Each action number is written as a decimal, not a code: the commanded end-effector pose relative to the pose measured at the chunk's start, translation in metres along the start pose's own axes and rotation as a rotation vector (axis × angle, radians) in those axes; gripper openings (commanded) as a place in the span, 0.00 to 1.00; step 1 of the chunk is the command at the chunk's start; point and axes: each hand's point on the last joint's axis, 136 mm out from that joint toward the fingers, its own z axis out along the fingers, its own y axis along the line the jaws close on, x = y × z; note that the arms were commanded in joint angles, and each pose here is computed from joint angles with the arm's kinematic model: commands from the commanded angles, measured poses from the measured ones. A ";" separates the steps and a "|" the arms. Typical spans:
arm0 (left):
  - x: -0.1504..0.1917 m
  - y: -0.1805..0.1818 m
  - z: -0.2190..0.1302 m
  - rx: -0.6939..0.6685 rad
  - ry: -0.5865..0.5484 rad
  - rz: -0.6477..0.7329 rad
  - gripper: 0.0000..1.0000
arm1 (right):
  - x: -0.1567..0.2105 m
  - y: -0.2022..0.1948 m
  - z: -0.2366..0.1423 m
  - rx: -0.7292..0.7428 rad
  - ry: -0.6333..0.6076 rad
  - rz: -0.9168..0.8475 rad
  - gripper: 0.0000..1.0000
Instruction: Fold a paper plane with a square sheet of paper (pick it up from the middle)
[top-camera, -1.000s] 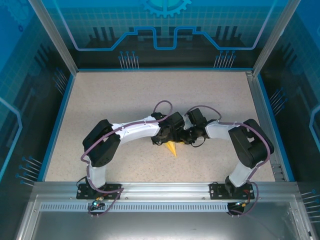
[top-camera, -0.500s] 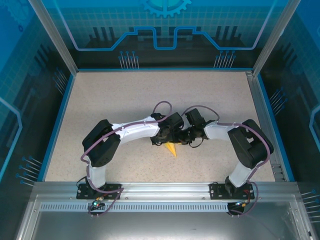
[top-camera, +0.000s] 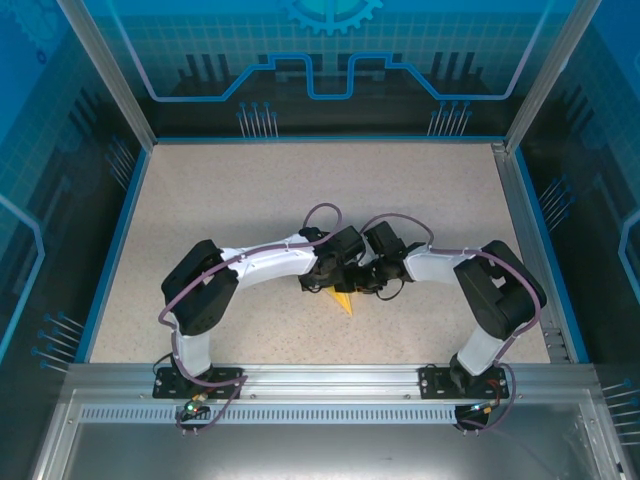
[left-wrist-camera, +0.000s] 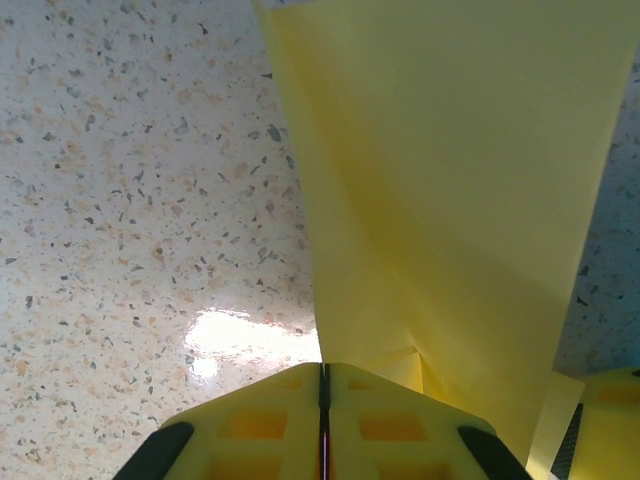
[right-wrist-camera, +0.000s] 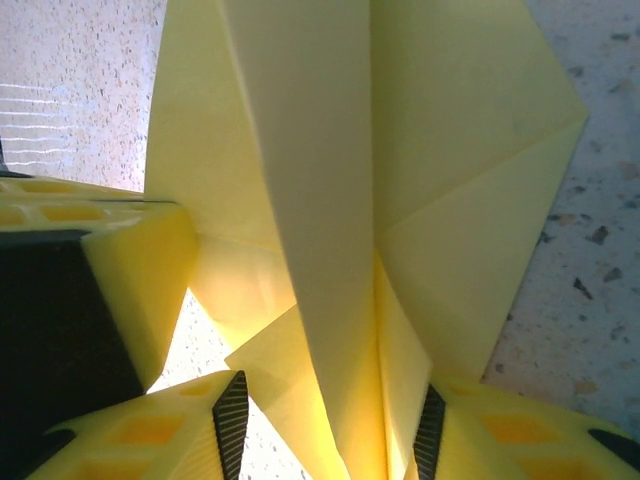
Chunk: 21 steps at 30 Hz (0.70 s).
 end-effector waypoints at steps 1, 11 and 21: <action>-0.008 0.002 -0.010 0.019 -0.026 -0.027 0.10 | 0.000 0.019 -0.006 -0.037 -0.010 -0.063 0.51; -0.008 0.000 -0.009 0.032 -0.024 -0.035 0.09 | 0.003 0.036 -0.010 -0.074 -0.008 -0.134 0.54; -0.007 -0.002 -0.007 0.038 -0.018 -0.032 0.10 | 0.006 0.028 0.004 -0.006 0.018 -0.135 0.41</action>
